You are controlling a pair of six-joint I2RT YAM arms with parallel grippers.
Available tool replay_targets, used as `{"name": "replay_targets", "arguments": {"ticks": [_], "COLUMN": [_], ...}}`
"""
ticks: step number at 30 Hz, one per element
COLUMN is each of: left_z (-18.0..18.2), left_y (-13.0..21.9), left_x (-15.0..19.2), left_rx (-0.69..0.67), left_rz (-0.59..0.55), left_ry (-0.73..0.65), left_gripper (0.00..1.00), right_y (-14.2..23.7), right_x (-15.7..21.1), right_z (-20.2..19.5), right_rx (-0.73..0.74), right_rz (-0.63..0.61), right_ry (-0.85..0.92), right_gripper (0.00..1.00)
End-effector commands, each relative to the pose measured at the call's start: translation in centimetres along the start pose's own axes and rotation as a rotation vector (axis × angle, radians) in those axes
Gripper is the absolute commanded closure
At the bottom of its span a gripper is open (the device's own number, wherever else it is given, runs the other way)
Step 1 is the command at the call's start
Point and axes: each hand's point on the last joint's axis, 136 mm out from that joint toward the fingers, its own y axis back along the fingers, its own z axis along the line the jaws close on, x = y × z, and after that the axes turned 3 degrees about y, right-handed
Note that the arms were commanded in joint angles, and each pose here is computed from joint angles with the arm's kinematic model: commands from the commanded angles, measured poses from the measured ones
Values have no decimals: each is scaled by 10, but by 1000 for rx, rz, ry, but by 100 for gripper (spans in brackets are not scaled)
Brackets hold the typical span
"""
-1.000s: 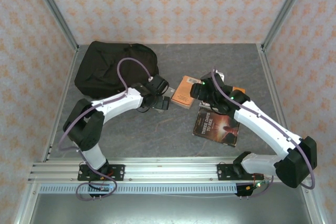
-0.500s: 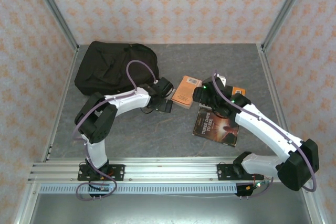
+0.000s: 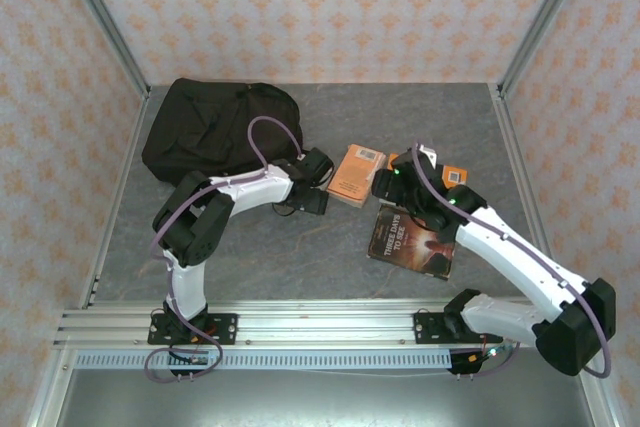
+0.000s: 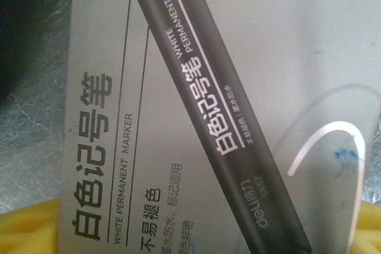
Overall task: Pack the student bag
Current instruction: Pick up the pencil case at the center of the table.
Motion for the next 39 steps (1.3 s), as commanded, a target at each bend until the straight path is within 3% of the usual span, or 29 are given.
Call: {"name": "replay_targets", "arguments": {"ticks": [1, 9, 18, 26, 33, 39], "left_z": [8, 6, -2, -11, -17, -8], "left_y": [15, 34, 68, 115, 158, 191], "left_x": [-14, -18, -6, 8, 33, 56], "left_rx": [-26, 26, 87, 102, 177, 262], "left_rz": [-34, -83, -156, -218, -239, -257], "left_ry": [36, 120, 119, -50, -249, -329], "left_gripper": [26, 30, 35, 35, 36, 40], "right_y": [5, 6, -8, -9, 2, 15], "right_x": [3, 6, 9, -8, -11, -9], "right_z": [-14, -18, 28, 75, 114, 135], "right_rx": [51, 64, -147, -472, -661, -816], "right_rz": [-11, -4, 99, 221, 359, 428], "right_ry": [31, 36, -21, -112, -112, -197], "right_gripper": [15, 15, 16, 17, 16, 16]}}
